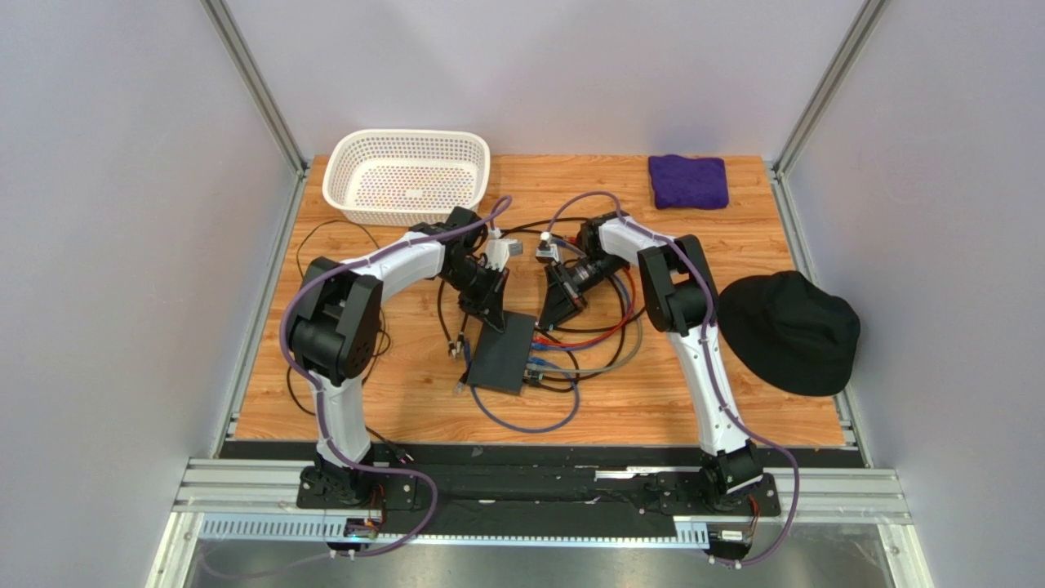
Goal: Pull the plug from the switch port
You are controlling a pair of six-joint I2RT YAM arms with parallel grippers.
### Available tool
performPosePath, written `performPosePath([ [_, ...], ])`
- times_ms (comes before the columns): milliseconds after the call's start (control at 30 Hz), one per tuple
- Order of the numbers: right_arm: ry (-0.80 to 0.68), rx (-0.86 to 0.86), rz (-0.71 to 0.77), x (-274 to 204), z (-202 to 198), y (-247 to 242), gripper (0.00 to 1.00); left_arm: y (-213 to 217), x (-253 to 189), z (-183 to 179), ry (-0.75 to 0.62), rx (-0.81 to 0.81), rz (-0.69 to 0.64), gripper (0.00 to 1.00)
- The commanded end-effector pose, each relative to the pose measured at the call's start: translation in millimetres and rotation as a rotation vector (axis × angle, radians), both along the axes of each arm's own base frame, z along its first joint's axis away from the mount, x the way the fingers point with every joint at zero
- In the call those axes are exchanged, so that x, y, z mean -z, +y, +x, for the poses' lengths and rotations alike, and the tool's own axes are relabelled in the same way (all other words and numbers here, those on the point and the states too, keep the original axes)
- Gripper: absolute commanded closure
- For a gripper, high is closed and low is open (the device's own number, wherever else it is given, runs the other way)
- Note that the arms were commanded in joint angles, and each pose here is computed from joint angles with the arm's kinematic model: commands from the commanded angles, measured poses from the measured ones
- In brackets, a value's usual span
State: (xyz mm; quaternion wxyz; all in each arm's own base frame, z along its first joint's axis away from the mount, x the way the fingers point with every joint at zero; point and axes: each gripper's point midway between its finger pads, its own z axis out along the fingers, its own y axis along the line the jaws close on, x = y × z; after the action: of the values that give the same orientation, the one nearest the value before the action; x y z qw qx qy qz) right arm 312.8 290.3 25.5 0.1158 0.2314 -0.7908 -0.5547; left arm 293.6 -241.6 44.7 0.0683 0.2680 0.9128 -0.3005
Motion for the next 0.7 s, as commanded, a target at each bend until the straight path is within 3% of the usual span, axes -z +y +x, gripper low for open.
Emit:
performPosePath([
  [0,-0.089,-0.06,-0.107,23,-9,-5,1.0,44,60,1,-0.047,0.021,0.264,1.0],
  [200,-0.152,-0.055,-0.088,21,-10,-10,1.0,44,59,-1,-0.053,0.034,0.263,1.0],
  [400,-0.061,-0.113,-0.054,18,-15,-12,1.0,43,59,-2,-0.055,0.038,0.263,1.0],
  [667,-0.141,-0.101,-0.049,-5,-11,-28,1.0,44,56,-5,-0.062,0.045,0.257,1.0],
])
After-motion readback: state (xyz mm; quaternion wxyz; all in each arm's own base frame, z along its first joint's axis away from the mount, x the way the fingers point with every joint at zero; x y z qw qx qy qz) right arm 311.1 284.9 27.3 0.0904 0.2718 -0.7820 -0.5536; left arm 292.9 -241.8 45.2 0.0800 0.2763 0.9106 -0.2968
